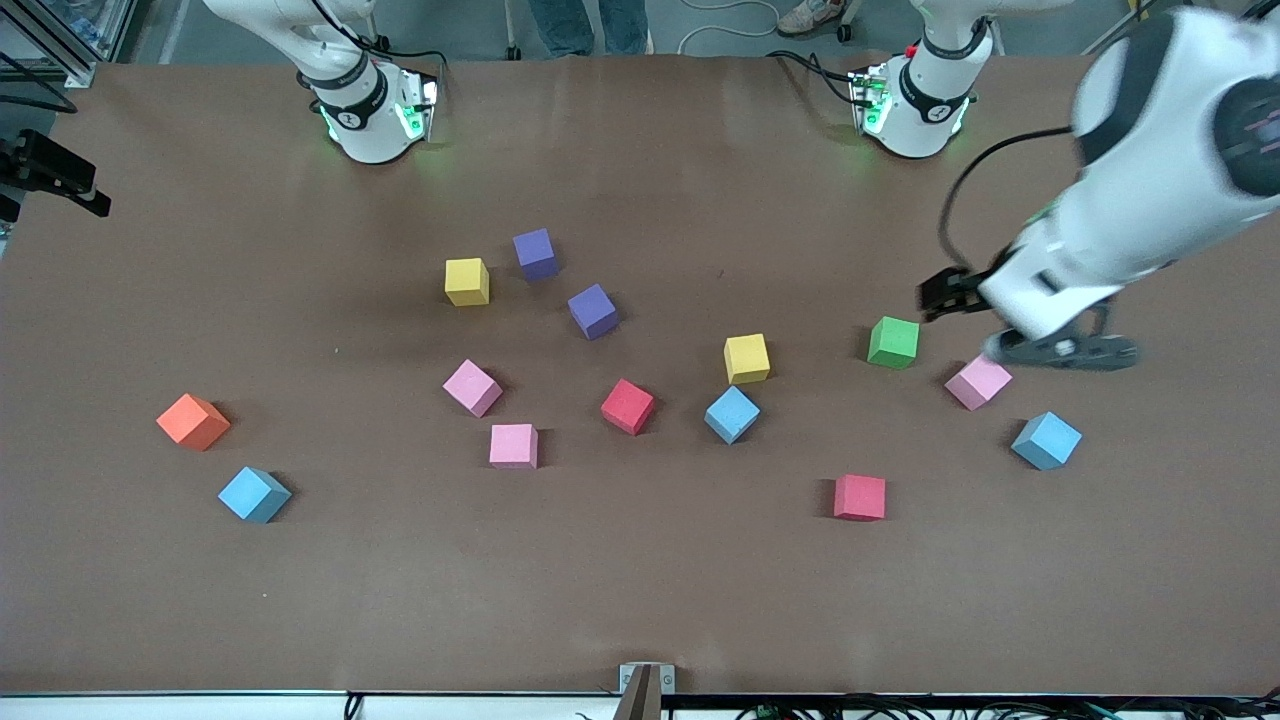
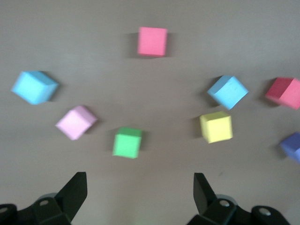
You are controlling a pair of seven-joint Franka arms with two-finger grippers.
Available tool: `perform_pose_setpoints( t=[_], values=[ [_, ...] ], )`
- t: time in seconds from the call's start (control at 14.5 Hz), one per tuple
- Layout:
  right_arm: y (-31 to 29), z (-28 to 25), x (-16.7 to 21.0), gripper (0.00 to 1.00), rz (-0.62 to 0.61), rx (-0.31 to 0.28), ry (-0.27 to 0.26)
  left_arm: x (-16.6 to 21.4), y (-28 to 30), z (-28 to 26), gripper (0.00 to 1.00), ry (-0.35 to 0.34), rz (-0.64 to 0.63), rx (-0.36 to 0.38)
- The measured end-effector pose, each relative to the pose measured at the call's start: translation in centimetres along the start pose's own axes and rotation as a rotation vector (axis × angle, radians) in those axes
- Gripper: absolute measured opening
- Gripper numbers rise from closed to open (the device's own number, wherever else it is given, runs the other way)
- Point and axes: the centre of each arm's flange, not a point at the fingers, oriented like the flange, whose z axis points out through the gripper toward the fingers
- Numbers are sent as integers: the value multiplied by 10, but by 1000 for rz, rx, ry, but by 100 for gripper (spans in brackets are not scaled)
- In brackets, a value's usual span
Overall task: Arrange 11 blocks into digit 3
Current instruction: 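Reach the left gripper to the red cube and grasp it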
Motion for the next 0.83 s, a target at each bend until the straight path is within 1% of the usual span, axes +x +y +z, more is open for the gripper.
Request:
perform_pose_setpoints(
  t=[0.21, 0.35, 0.48, 0.62, 0.83],
  values=[
    [1, -1, 1, 100, -1, -2, 9, 15, 71, 60, 100, 3, -99, -22],
    [1, -1, 1, 100, -5, -4, 15, 26, 111, 105, 100, 16, -215, -50],
    [1, -2, 1, 100, -7, -4, 15, 34, 150, 151, 100, 46, -328, -98],
    [1, -1, 1, 100, -7, -4, 13, 40, 177, 188, 100, 56, -439, -139],
    [1, -1, 1, 100, -7, -4, 12, 49, 214, 222, 100, 45, -605, -164]
  ],
)
